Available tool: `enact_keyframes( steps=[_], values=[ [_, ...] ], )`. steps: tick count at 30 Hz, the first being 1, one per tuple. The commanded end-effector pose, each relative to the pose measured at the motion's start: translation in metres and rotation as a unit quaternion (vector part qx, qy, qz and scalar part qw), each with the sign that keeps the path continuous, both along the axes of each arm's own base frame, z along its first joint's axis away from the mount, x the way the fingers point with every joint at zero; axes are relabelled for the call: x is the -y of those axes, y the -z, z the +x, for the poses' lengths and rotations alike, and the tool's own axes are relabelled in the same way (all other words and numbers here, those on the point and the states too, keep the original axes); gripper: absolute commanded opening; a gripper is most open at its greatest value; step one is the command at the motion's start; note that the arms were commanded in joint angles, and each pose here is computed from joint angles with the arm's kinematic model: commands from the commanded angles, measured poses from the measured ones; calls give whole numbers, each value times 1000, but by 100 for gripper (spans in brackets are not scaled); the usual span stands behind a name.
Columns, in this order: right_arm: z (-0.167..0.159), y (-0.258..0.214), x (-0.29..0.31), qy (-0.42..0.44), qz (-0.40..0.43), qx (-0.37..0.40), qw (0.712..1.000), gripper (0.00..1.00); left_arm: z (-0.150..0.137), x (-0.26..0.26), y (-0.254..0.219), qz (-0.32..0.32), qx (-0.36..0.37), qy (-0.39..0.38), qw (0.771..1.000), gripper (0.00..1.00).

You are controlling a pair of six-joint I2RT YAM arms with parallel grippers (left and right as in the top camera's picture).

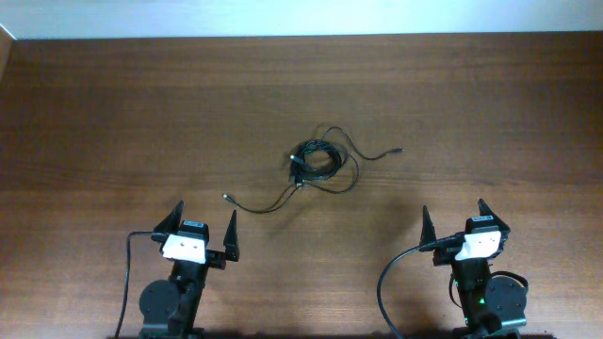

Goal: Untangle cables

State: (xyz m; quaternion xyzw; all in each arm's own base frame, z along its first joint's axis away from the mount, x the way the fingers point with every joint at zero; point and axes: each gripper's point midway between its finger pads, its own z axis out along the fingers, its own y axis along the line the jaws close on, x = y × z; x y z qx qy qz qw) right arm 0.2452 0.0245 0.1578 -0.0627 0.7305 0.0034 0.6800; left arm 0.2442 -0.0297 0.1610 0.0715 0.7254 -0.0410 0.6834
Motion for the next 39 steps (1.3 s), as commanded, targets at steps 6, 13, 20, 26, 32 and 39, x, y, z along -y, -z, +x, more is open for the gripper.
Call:
enact_keyframes(
  steps=[6,13,20,26,32,39],
  values=[
    [0,3,0,2,1,-3,1000,99,0,-3,2,8,-1,-6,1000,99],
    [0,2,0,2,1,-2,1000,98,0,-3,2,8,-1,-6,1000,99],
    [0,2,0,2,1,-2,1000,98,0,-3,2,8,-1,-6,1000,99],
    [0,2,0,2,1,-2,1000,98,0,-3,2,8,-1,-6,1000,99],
    [0,3,0,2,1,-3,1000,99,0,-3,2,8,-1,-6,1000,99],
    [0,2,0,2,1,-2,1000,98,1,-6,-3,9,8,-15,1000,99]
  ],
)
